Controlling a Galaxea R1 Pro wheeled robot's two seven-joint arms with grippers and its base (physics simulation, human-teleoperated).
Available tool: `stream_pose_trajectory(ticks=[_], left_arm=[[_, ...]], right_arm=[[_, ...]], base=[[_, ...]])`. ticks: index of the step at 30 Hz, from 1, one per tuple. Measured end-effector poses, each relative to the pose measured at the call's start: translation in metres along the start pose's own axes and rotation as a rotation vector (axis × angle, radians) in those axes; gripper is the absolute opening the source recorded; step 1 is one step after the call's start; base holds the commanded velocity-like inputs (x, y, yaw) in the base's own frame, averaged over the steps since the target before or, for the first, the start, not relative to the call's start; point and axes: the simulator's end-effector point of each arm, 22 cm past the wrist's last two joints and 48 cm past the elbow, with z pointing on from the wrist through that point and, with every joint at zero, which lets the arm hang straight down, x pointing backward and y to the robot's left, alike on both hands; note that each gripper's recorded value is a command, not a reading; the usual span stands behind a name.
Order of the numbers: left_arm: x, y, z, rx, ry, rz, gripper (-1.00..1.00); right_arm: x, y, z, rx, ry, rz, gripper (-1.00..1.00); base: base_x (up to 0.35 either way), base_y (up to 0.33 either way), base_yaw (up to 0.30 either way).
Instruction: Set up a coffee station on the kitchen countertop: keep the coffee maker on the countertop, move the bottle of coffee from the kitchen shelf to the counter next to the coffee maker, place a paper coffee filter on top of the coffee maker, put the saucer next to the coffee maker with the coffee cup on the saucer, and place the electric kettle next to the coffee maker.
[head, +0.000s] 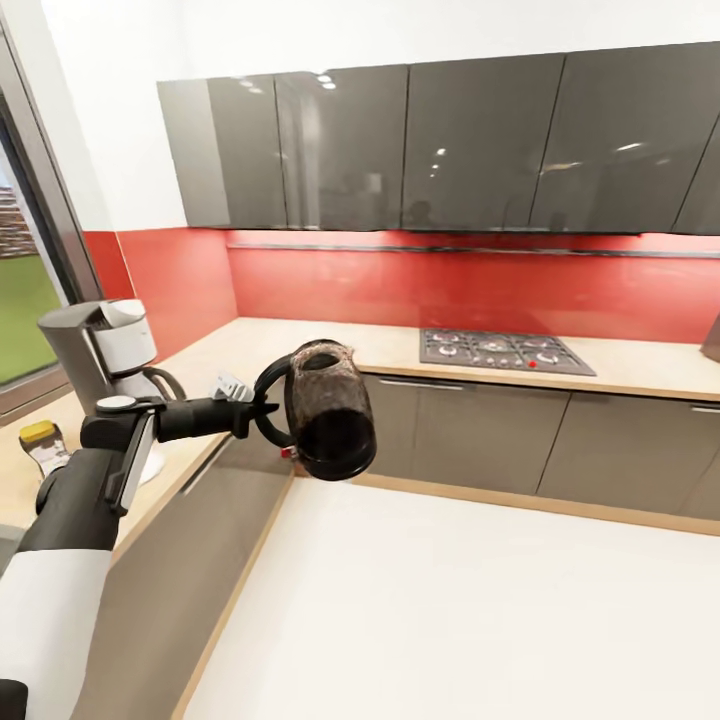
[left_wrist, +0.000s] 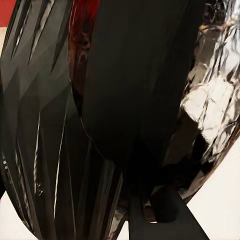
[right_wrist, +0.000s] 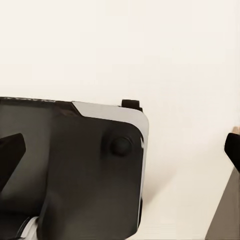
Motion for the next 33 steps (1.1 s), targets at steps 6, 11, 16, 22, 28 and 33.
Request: stream_pose_trajectory(ticks=[6,11,16,22,28,33], left_arm=[[0.016,0.007,0.005,-0.001,0.027,-0.041,-1.00],[0.017,0.008,0.005,0.000,0.028,-0.047,-1.00],[0.017,0.008,0.005,-0.001,0.028,-0.048,-1.00],[0.018,0.008,0.005,0.000,0.029,-0.049,-1.00],[0.017,0.008,0.005,0.001,0.028,-0.049,-1.00],[0.017,0.008,0.005,0.001,0.027,-0.049,-1.00]], right_arm=[[0.001,0.000,0.000,0.000,0.001,0.002,1.00],[0.001,0.000,0.000,0.000,0.001,0.003,1.00],[0.001,0.000,0.000,0.000,0.002,0.003,1.00],[0.001,0.000,0.000,0.000,0.003,0.003,1.00],[0.001,0.000,0.000,0.000,0.003,0.003,1.00],[0.001,0.000,0.000,0.000,0.003,0.003,1.00]], base=[[0.318,-0.121,0.000],[0.333,-0.079,0.000],[0.335,-0.062,0.000],[0.336,-0.010,0.000],[0.336,-0.001,0.000],[0.336,0.000,0.000]])
